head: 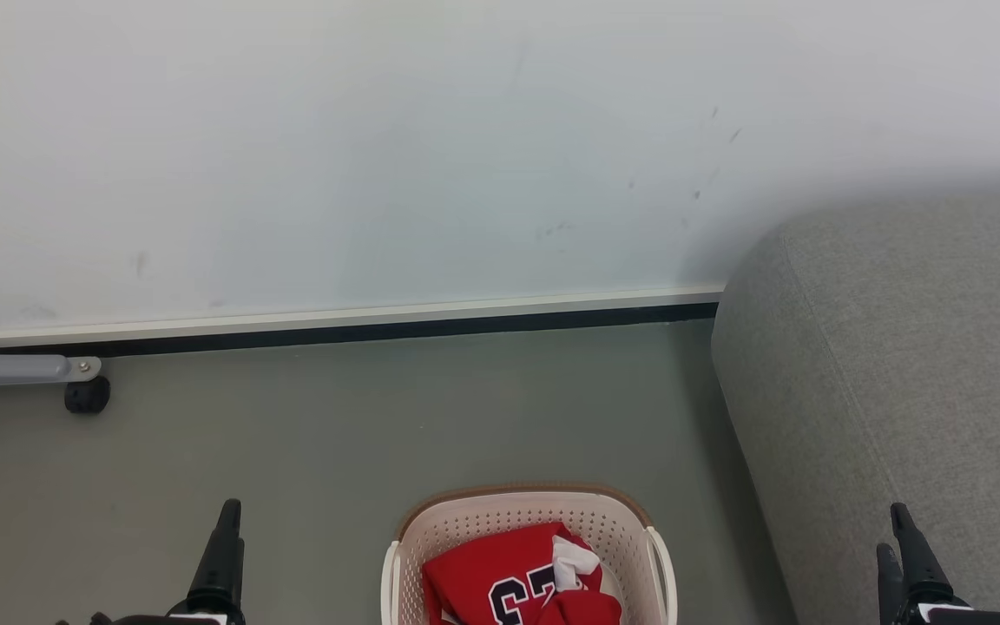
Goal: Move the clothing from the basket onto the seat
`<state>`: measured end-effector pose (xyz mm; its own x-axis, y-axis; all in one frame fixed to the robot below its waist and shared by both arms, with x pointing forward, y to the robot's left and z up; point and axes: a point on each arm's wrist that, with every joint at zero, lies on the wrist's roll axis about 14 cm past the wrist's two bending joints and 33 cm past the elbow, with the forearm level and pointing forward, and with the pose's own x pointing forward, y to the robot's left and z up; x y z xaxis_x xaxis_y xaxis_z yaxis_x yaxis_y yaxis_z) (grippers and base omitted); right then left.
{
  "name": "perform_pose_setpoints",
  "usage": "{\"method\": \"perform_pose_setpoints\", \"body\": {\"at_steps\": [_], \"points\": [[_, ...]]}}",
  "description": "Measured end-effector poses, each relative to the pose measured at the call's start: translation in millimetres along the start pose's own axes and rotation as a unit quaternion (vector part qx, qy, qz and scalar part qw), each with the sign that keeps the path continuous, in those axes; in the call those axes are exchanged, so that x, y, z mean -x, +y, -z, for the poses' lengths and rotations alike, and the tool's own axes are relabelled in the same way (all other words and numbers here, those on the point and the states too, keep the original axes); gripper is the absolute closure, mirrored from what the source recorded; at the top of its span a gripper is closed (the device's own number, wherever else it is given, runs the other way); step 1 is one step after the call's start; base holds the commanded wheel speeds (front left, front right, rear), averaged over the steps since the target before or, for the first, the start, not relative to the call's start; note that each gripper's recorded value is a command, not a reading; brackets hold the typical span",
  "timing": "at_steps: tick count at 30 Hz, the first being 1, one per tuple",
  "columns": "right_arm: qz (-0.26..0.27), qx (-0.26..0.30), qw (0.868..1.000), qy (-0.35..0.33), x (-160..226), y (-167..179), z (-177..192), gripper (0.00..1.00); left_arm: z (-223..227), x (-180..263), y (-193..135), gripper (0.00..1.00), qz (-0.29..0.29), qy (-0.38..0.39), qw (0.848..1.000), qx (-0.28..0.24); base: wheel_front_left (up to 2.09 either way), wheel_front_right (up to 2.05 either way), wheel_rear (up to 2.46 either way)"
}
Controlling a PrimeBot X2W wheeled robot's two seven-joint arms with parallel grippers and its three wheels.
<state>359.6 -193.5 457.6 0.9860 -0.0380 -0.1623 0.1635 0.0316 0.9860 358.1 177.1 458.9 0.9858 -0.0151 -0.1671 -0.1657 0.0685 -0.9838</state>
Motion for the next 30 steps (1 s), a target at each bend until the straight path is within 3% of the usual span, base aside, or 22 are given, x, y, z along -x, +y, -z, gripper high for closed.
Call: {"method": "perform_pose_setpoints", "body": {"at_steps": [11,17,18,30], "points": [[-0.003,0.062,0.998,0.001,3,7,5,0.0,3,1,-11,0.0,0.007,-0.004,0.998,-0.066,0.0,0.0,0.0],[-0.009,0.119,0.993,0.005,4,14,12,0.0,7,2,-17,0.0,0.014,-0.004,0.991,-0.131,0.0,0.0,0.0],[-0.015,0.137,0.99,0.008,5,17,15,0.0,9,2,-18,0.0,0.014,-0.001,0.987,-0.161,0.0,0.0,0.0],[-0.03,0.271,0.962,0.015,9,25,25,0.0,12,5,-26,0.0,0.027,-0.004,0.951,-0.309,0.0,0.0,0.0]]}}
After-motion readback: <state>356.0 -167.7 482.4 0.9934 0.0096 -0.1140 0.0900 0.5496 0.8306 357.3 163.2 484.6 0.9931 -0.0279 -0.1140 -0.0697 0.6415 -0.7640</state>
